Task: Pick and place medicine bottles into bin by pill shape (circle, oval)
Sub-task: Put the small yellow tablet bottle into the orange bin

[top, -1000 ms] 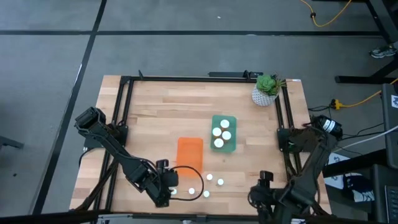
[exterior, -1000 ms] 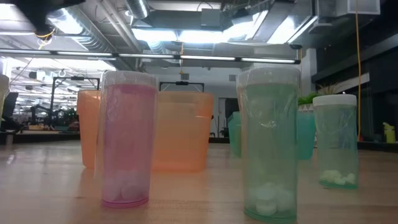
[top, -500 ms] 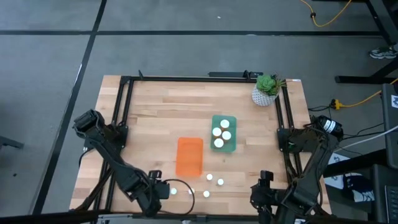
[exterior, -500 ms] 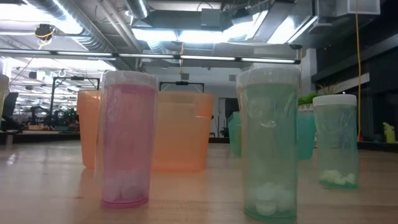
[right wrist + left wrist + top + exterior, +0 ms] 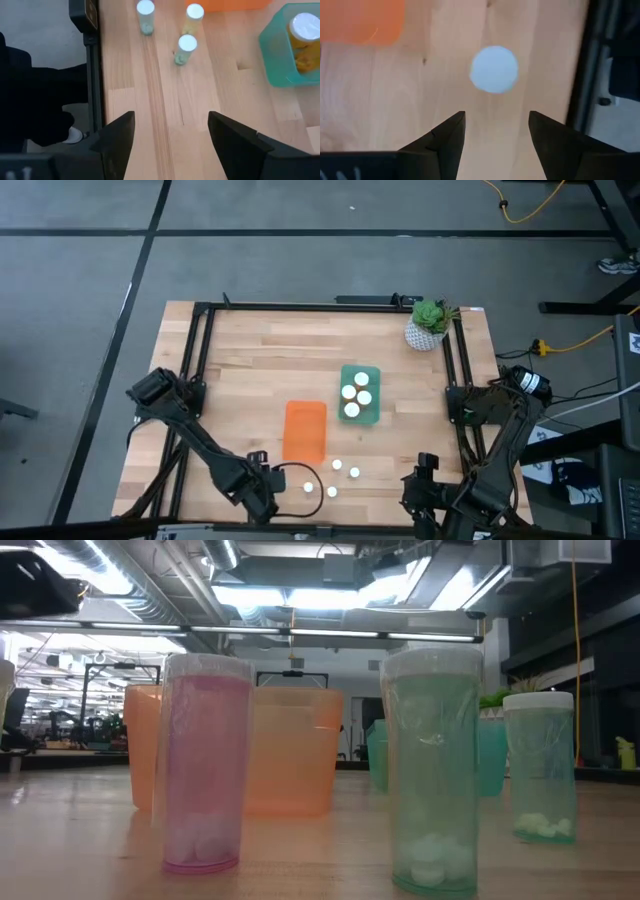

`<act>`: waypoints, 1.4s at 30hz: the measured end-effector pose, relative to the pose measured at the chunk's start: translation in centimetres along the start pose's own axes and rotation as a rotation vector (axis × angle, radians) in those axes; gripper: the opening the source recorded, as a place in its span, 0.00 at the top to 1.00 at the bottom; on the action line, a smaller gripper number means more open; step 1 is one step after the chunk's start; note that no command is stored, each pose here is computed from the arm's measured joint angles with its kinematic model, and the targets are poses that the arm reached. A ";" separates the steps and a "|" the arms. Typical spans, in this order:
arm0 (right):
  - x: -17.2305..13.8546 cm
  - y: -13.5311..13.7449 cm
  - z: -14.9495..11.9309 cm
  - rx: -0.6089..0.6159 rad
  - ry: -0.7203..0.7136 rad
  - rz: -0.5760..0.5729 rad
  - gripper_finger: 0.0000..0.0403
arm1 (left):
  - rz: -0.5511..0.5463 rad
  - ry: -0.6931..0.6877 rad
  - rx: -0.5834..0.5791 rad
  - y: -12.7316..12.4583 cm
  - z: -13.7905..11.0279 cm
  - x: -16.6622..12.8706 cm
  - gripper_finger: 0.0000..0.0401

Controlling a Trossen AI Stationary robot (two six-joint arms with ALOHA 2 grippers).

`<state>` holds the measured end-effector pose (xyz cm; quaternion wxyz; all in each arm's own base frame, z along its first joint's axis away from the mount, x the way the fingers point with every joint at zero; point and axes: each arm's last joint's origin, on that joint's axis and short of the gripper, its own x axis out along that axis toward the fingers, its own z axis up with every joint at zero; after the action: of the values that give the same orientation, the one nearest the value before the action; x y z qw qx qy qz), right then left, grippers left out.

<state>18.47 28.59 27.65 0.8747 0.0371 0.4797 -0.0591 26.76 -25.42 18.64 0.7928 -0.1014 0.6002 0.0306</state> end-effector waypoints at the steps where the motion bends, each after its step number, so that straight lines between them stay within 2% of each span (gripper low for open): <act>1: 0.0 0.0 0.0 0.000 0.000 0.000 0.37 | 0.008 0.005 -0.004 0.1 0.1 0.3 0.47; 9: 0.0 0.0 0.0 -0.004 0.001 -0.001 0.37 | 0.023 0.008 -0.034 0.7 1.2 1.8 0.47; 16: 0.0 0.0 0.0 -0.008 -0.012 -0.008 0.37 | 0.034 -0.011 -0.047 1.1 1.7 1.9 0.47; 22: 0.0 0.0 0.0 -0.022 -0.013 -0.009 0.37 | -0.006 -0.043 -0.054 0.7 2.1 2.0 0.47; 35: 0.0 0.0 0.1 -0.027 -0.027 -0.016 0.37 | 0.018 -0.080 -0.054 0.7 2.2 2.0 0.47; 42: 0.0 0.0 0.1 -0.027 -0.028 -0.016 0.37 | 0.015 -0.075 -0.055 0.7 2.2 2.0 0.54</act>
<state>18.53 28.54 27.64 0.8812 0.0206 0.4684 -0.0604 29.22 -24.42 17.24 0.8115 -0.1173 0.5696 0.0566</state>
